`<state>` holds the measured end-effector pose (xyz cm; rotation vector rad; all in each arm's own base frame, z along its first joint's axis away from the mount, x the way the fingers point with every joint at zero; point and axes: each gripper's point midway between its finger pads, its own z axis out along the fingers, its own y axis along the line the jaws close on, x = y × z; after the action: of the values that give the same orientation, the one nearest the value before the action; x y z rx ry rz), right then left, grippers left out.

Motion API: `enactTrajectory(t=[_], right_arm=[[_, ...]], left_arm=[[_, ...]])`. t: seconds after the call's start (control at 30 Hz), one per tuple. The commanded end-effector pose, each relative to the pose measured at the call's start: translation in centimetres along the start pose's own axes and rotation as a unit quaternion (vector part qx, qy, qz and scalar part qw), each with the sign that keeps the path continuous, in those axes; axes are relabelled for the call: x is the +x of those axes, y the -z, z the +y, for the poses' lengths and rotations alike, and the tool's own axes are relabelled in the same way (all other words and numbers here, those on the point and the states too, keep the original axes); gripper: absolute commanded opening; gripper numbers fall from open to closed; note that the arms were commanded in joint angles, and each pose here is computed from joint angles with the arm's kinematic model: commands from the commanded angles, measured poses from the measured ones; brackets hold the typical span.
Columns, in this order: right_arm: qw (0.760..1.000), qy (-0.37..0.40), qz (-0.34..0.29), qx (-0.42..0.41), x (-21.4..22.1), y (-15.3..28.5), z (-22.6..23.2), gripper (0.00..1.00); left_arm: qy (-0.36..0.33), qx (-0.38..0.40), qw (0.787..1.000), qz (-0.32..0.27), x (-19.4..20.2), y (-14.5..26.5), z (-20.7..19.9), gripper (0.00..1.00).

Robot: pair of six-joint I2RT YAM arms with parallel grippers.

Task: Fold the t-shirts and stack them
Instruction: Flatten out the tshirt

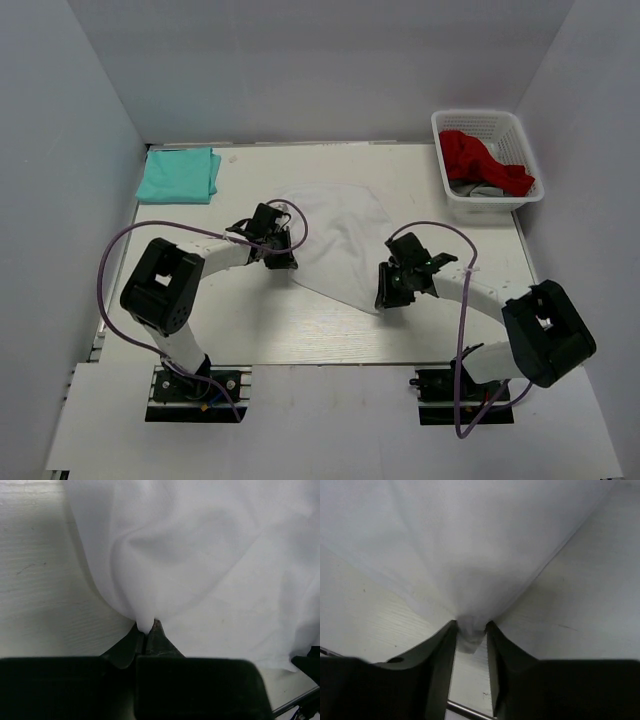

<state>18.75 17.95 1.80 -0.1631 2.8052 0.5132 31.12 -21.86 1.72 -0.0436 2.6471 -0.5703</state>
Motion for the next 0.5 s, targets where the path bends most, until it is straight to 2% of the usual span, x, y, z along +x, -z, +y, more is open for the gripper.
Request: enactTrajectory(t=[0.0,0.03,0.17,0.33,0.4,0.47], right_arm=[[0.999,-0.013,0.011,0.035,0.3,-1.2,-0.6,0.33],[0.999,-0.009,0.014,0.036,0.1,-1.6,-0.2,0.02],[0.999,-0.003,-0.019,0.028,-1.8,-1.4,1.1,0.00],[0.989,0.006,-0.147,0.027,-7.7,2.2,2.8,0.00],[0.974,0.009,-0.225,0.025,-10.9,5.4,3.6,0.00],[0.962,0.016,-0.273,0.018,-12.9,7.4,4.2,0.00]], left_arm=[[0.000,-0.053,0.998,0.040,2.6,-0.2,2.6,0.01],[0.000,-0.059,0.997,0.041,2.7,0.1,2.8,0.00],[-0.004,-0.053,0.999,0.010,1.0,1.8,1.9,0.00],[-0.015,-0.041,0.998,-0.051,-1.9,5.2,0.4,0.00],[-0.017,-0.028,0.996,-0.088,-4.1,7.4,-1.0,0.00],[-0.035,-0.010,0.992,-0.120,-6.2,9.5,-2.6,0.00]])
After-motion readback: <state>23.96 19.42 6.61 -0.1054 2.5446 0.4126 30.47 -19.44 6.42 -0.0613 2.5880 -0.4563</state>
